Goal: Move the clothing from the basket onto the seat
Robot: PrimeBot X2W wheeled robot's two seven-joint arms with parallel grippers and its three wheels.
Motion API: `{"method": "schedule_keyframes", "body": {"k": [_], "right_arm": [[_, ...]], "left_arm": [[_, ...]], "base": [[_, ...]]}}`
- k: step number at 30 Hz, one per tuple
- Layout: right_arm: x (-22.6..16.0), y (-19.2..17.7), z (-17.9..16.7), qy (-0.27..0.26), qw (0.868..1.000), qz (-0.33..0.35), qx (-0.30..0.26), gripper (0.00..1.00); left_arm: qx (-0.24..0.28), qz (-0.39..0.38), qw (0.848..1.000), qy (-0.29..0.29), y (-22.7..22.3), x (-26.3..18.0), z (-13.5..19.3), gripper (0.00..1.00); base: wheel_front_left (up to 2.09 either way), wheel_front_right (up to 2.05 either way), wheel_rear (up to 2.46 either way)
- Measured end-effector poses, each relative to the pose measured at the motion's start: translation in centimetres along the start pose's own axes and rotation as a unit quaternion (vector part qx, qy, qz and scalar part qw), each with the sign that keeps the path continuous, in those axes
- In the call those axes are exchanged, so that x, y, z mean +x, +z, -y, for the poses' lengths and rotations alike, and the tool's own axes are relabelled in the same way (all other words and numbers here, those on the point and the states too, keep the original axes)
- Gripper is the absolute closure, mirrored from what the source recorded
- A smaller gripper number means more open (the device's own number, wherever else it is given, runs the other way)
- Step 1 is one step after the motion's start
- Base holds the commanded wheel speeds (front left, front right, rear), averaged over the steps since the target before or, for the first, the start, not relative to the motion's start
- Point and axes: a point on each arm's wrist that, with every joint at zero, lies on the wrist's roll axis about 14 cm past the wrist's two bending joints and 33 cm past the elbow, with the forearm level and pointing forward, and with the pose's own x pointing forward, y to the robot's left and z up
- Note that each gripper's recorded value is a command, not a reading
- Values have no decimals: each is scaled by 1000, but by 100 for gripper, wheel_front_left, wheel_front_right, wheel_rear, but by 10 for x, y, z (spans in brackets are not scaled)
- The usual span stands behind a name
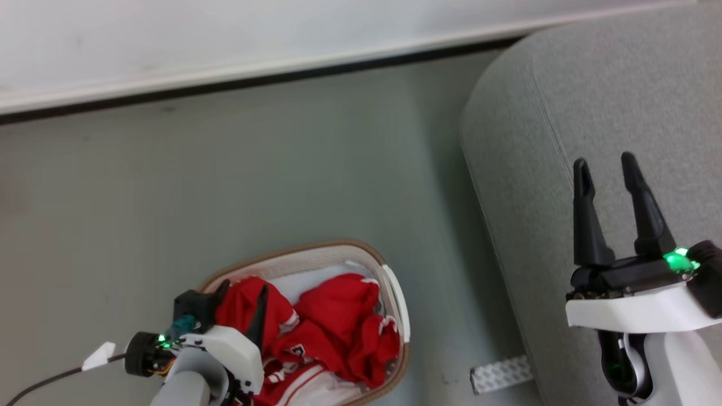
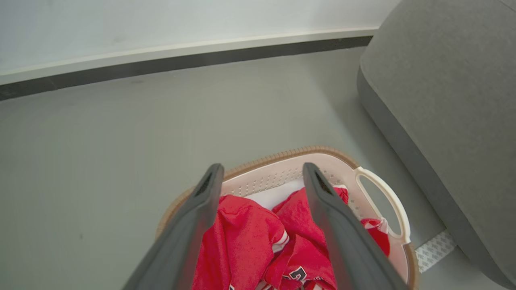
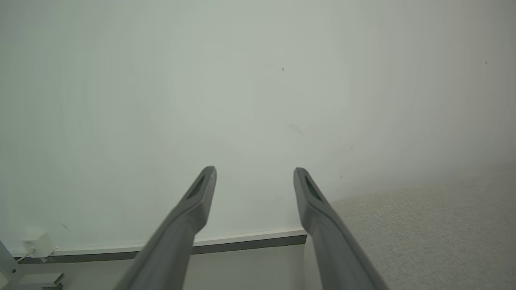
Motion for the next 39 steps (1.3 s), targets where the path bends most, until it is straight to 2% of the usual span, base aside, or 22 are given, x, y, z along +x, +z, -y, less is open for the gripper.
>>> {"method": "schedule_keyframes", "body": {"k": [6, 14, 20, 29, 32, 33, 34, 36, 37, 39], "right_arm": [[11, -6, 15, -13, 1000, 2, -10, 0], [20, -25, 38, -37, 999, -16, -22, 0], [17, -36, 57, -61, 997, -32, -30, 0], [10, -56, 77, -86, 994, -61, -37, 0], [12, -62, 79, -87, 993, -67, -38, 0], [13, -64, 78, -86, 993, -67, -37, 0], [14, -65, 78, -85, 993, -68, -37, 0], [15, -67, 76, -82, 994, -69, -34, 0], [15, -67, 75, -81, 994, -69, -33, 0], [16, -65, 73, -78, 994, -66, -32, 0]], "left_arm": [[15, -111, 993, -40, -63, 23, 9, 0], [55, -234, 968, -74, -130, 42, 2, 0], [74, -289, 951, -80, -160, 58, -9, 0], [113, -373, 915, -104, -204, 66, -1, 0], [121, -384, 909, -108, -214, 65, 1, 0], [122, -385, 908, -108, -216, 65, 1, 4], [122, -383, 909, -107, -216, 64, 0, 27], [121, -380, 911, -108, -215, 63, 0, 85], [121, -376, 912, -109, -214, 63, 1, 100], [120, -368, 915, -112, -210, 61, 2, 100]], "base": [[0, 0, 0], [0, 0, 0], [0, 0, 0], [0, 0, 0], [0, 0, 0], [0, 0, 0], [0, 0, 0], [0, 0, 0], [0, 0, 0], [0, 0, 0]]}}
